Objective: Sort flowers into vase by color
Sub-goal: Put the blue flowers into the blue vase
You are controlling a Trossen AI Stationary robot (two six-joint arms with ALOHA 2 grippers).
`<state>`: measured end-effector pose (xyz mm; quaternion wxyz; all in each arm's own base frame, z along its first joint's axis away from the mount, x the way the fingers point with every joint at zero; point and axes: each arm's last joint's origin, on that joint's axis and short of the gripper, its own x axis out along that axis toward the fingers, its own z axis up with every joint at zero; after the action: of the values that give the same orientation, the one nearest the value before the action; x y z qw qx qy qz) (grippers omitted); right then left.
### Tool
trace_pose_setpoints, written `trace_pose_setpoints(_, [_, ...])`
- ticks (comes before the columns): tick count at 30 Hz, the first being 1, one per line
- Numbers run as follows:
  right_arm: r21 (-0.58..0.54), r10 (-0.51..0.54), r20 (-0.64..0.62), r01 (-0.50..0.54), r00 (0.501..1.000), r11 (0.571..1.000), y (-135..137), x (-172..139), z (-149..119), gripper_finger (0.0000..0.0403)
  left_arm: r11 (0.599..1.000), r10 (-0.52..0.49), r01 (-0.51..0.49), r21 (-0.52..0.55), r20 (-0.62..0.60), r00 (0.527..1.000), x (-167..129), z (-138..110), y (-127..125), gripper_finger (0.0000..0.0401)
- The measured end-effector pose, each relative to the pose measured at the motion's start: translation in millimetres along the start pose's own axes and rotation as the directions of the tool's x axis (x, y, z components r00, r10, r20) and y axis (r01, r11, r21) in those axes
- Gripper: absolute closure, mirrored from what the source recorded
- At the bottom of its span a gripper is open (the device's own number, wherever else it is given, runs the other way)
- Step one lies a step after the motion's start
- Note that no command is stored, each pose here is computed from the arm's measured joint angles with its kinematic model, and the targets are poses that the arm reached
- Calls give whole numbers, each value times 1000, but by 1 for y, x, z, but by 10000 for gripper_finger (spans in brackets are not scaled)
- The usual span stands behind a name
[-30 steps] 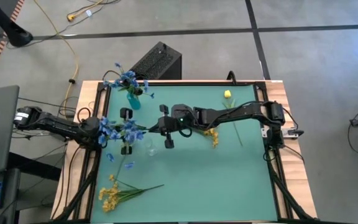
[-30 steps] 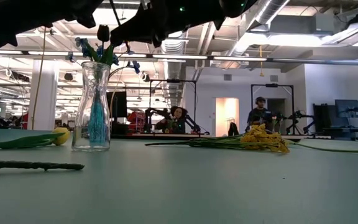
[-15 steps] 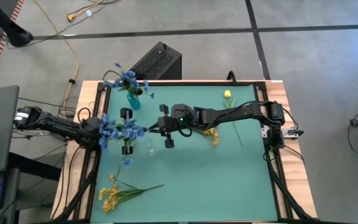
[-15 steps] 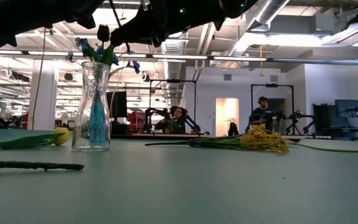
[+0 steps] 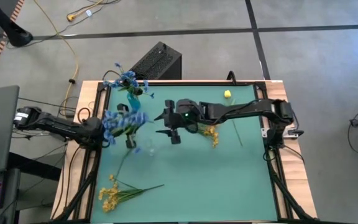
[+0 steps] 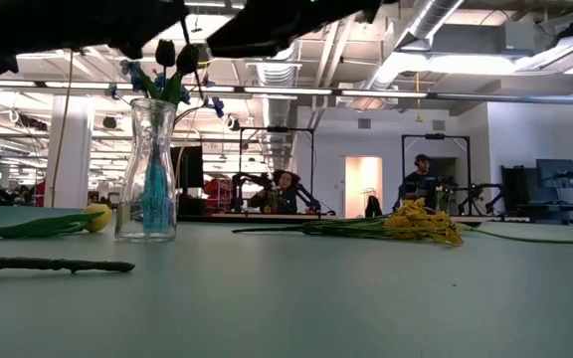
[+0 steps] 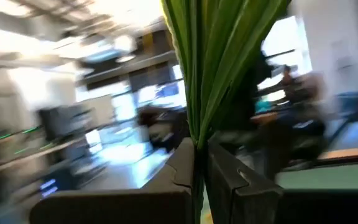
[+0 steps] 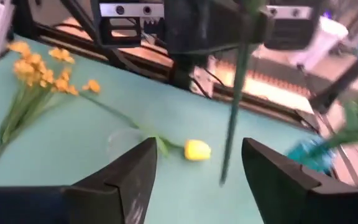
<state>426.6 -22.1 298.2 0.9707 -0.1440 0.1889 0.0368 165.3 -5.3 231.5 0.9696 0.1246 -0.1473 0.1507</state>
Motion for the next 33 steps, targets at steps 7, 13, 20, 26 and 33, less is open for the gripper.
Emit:
trace_pose_setpoints(7, [131,-21,-208,49,978,990,-17,-30,-9,138,988,147,-144,50,-58,988,-9,7,8,401])
trace_pose_setpoints(13, [214,-18,-303,87,953,973,-26,-30,-32,138,980,194,-189,62,-83,977,-25,17,15,401])
trace_pose_setpoints(20, [216,-24,-292,90,956,972,-22,-24,-46,139,930,365,-356,87,-148,919,-43,21,30,401])
trace_pose_setpoints(26, [212,-33,-262,91,964,973,-22,-23,-45,139,861,507,-495,115,-133,851,-50,26,44,401])
trace_pose_setpoints(33, [192,-46,-221,90,974,977,-23,-22,-41,139,766,643,-634,104,-111,758,-51,21,62,401])
